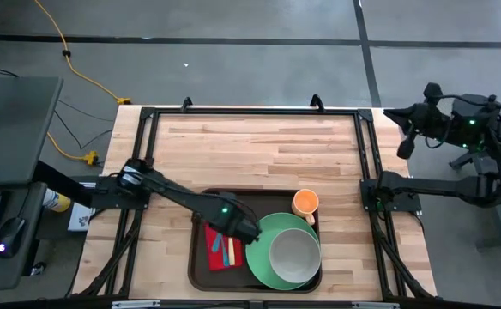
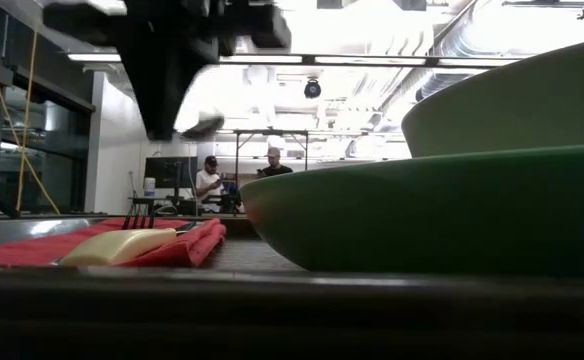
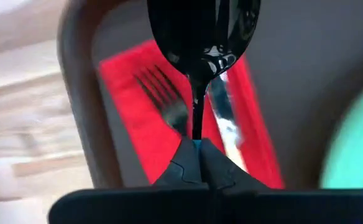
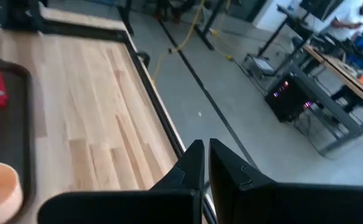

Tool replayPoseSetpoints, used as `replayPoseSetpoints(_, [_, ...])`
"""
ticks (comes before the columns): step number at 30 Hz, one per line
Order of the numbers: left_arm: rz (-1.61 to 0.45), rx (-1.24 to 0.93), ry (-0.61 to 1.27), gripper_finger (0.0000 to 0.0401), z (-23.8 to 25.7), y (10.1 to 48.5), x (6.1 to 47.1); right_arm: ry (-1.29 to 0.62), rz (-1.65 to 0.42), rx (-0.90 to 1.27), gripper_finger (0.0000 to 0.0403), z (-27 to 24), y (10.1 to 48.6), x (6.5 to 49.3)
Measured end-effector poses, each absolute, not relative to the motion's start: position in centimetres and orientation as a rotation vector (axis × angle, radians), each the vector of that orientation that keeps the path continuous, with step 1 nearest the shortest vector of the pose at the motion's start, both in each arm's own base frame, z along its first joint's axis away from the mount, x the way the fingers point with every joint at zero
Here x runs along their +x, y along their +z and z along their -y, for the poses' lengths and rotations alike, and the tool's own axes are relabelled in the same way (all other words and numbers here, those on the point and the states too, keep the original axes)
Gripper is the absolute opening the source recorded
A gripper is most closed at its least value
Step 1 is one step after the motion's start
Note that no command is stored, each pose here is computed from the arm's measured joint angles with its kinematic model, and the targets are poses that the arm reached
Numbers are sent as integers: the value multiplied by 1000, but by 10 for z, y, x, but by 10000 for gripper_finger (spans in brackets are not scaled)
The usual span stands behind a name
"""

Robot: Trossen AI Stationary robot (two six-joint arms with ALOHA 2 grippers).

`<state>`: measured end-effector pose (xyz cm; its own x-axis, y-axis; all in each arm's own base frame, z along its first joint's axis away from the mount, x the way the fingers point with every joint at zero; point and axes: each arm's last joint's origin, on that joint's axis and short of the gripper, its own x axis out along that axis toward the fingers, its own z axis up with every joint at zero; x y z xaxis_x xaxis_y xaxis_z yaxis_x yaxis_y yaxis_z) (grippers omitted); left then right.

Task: Set up tray
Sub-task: Put the blue spoon on top of the red napkin to the left of the blue fork

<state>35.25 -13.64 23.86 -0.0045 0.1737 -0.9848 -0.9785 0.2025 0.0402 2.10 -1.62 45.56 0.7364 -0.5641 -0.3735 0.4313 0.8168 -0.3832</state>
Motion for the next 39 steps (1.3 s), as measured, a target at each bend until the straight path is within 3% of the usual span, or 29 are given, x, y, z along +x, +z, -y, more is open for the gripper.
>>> replayPoseSetpoints(15, [-1334, -782, 1352, 11, 118, 225, 345, -484, -404, -222, 0, 5, 455, 0])
replayPoseSetpoints(29, [-1444, -818, 1381, 11, 126, 195, 348, -482, -430, -206, 0, 4, 452, 0])
replayPoseSetpoints(39, [-1445, -931, 1282, 11, 136, 168, 350, -485, -426, -190, 0, 4, 452, 0])
